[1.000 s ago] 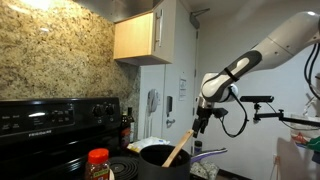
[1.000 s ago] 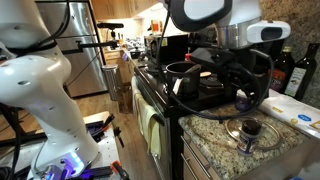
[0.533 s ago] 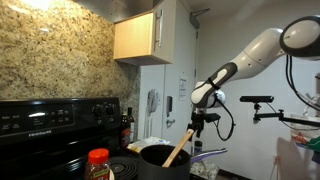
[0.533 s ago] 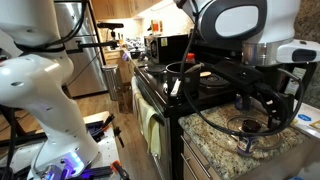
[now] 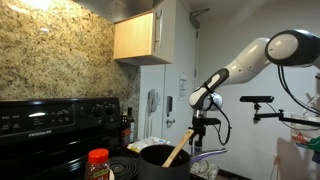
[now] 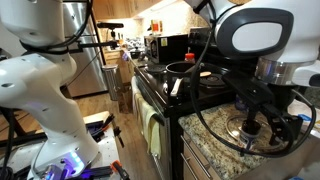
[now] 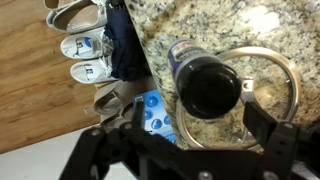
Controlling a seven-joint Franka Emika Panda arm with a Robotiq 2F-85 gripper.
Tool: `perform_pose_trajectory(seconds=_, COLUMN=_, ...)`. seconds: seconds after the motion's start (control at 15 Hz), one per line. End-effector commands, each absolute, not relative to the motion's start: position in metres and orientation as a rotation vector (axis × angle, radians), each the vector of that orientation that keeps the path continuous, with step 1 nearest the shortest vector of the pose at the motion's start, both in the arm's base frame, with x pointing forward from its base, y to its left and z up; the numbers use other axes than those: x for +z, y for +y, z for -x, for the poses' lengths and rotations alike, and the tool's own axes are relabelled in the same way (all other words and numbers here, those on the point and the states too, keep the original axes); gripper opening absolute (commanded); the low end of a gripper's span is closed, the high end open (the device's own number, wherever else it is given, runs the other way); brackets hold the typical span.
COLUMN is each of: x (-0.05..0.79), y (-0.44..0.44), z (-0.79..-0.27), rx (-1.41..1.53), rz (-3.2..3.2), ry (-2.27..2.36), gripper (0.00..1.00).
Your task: Move the small bottle to the left side of the stove
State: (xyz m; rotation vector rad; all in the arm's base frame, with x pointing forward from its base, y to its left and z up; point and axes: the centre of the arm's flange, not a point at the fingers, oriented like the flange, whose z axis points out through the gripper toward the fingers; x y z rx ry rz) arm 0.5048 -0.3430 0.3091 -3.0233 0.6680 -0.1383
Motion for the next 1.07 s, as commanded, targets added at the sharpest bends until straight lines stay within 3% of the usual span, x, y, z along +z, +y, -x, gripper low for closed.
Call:
perform_pose_trajectory(seconds=0.0, x=0.314, y=-0.362, z=-0.497, rx=-0.138, rz=2.991, ry=0.7, gripper=1.0)
perform_pose_trajectory(seconds=0.4, x=0.311, y=-0.358, z=-0.515, rx=-0.138, rz=3.006, ry=0.588, gripper=0.98)
perform_pose_trajectory(seconds=0.47, x=0.31, y=-0.355, z=-0.519, rx=-0.134, rz=3.004, ry=0.562, gripper=0.8)
perform_pose_trajectory(seconds=1.0, x=0.299, y=-0.346, z=-0.529, rx=-0.048, rz=3.001, ry=0.492, gripper=0.28)
